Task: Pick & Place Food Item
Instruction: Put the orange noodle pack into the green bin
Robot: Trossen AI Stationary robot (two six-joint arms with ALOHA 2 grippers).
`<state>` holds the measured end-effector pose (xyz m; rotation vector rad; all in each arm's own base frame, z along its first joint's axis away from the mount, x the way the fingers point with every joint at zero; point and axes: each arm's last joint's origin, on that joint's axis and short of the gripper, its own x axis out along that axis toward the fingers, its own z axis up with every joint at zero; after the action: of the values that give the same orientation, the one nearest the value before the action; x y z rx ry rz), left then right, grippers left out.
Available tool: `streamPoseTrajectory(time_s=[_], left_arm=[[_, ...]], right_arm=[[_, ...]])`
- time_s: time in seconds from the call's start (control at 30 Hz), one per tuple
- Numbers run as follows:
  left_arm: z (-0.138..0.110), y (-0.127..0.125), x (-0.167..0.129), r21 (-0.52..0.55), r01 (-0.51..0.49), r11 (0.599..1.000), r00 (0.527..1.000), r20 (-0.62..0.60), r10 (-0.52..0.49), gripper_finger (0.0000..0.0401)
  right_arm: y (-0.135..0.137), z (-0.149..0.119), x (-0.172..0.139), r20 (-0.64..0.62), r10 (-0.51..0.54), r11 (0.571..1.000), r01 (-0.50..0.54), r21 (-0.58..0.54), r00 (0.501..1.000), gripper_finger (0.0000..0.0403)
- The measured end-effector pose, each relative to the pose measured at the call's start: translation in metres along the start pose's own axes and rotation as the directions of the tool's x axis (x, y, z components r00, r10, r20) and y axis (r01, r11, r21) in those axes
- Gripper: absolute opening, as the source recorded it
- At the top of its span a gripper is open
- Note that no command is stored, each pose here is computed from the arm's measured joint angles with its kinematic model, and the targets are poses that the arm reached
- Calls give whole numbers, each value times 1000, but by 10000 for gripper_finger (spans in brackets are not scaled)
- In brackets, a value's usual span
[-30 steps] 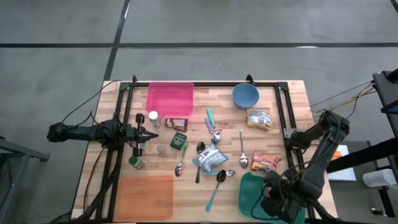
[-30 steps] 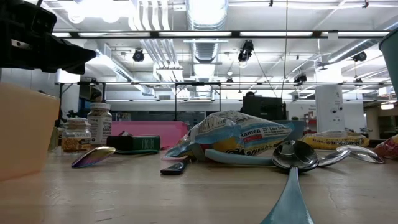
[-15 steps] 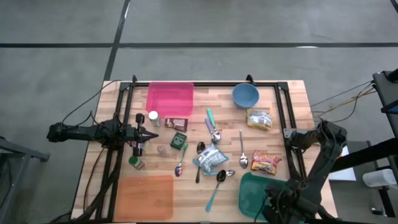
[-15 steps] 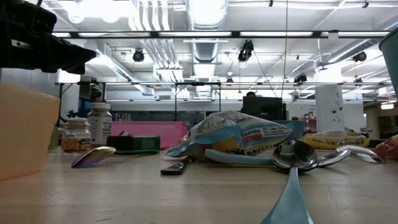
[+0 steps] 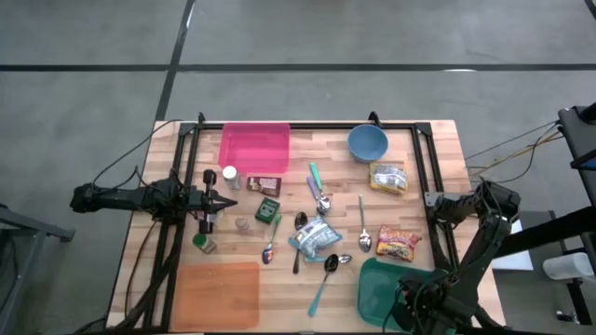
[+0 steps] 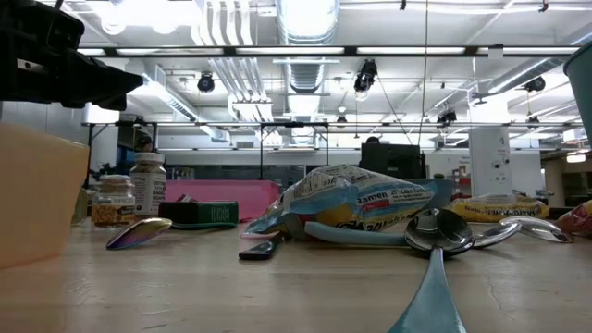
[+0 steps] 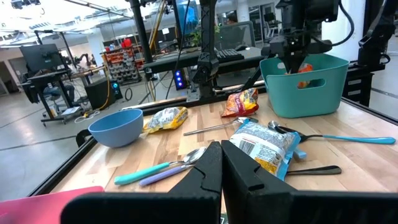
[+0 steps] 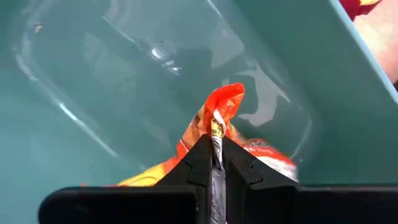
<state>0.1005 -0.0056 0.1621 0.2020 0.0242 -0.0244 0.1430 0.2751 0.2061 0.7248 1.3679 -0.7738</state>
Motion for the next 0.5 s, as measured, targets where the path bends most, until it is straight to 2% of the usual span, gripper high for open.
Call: streamPoseTrajectory(time_s=[0.17, 0.27, 0.4, 0.5], left_arm=[[0, 0, 0, 0, 0, 1000, 1000, 0, 0, 0], [0, 0, 0, 0, 0, 1000, 1000, 0, 0, 0], [0, 0, 0, 0, 0, 1000, 1000, 0, 0, 0], [0, 0, 0, 0, 0, 1000, 1000, 0, 0, 0]], right_arm=[[-3, 1, -1, -15, 5, 999, -4, 42, 1000, 25], [-3, 1, -2, -19, 13, 1000, -12, 27, 1000, 60], [0, 1, -2, -12, 51, 998, -52, -46, 999, 119], [1, 1, -2, -13, 53, 997, -53, -48, 999, 156]])
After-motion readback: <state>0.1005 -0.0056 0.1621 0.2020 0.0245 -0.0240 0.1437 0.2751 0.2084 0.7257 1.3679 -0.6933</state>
